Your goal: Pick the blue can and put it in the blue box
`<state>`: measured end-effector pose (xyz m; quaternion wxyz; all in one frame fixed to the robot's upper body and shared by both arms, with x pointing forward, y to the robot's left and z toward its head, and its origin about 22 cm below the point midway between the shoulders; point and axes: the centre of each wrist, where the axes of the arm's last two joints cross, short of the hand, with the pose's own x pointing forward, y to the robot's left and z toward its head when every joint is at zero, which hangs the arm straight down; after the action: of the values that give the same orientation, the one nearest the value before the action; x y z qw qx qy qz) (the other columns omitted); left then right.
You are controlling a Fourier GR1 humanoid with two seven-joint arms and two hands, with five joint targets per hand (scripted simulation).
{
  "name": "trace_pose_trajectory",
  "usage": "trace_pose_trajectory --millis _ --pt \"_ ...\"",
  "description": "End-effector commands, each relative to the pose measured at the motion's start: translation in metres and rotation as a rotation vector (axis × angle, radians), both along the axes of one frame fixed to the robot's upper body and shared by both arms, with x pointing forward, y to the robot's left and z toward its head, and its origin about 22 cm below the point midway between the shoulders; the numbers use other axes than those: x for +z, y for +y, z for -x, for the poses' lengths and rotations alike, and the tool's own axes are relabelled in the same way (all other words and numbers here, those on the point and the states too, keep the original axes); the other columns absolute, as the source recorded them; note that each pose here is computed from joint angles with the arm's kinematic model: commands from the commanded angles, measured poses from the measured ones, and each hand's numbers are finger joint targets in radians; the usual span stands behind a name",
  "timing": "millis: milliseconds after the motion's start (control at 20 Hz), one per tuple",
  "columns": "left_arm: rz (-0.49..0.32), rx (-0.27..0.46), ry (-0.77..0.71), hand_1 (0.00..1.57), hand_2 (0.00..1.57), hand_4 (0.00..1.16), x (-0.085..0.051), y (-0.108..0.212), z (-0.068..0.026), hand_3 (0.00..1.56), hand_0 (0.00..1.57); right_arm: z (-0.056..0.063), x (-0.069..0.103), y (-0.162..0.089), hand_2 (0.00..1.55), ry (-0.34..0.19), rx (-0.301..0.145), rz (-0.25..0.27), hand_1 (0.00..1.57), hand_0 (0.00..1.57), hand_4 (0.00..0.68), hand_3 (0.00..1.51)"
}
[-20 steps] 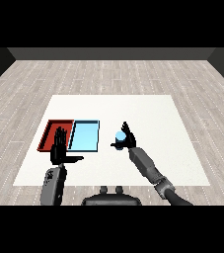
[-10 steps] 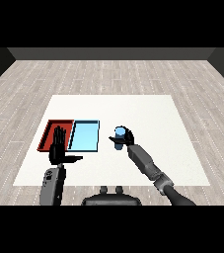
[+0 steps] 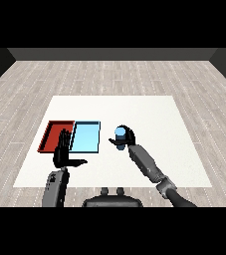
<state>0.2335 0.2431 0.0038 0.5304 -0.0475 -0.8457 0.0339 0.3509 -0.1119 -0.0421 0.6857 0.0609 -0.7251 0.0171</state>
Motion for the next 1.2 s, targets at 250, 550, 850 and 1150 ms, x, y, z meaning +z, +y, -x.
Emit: trace_pose_trajectory --millis 250,550,850,1150 --pt "-0.035 -0.065 0.066 0.00 0.00 0.00 -0.019 -0.044 -0.0136 0.00 0.00 -0.005 0.038 0.016 1.46 -0.138 0.026 -0.010 1.50 1.50 0.648 1.41" --pt "0.011 -0.147 0.129 0.00 0.00 0.00 0.002 -0.052 -0.0303 0.00 0.00 -0.016 0.061 -0.002 1.44 -0.240 0.077 0.002 1.44 1.44 0.665 1.42" --pt "-0.043 -0.166 0.154 0.00 0.00 0.00 -0.010 -0.068 -0.0363 0.00 0.00 0.012 0.067 -0.009 1.45 -0.252 0.081 -0.018 1.43 1.43 0.660 1.42" --pt "-0.028 -0.213 0.147 0.00 0.00 0.00 -0.010 -0.076 -0.0415 0.00 0.00 0.030 0.082 -0.005 1.43 -0.292 0.104 -0.019 1.42 1.42 0.652 1.40"
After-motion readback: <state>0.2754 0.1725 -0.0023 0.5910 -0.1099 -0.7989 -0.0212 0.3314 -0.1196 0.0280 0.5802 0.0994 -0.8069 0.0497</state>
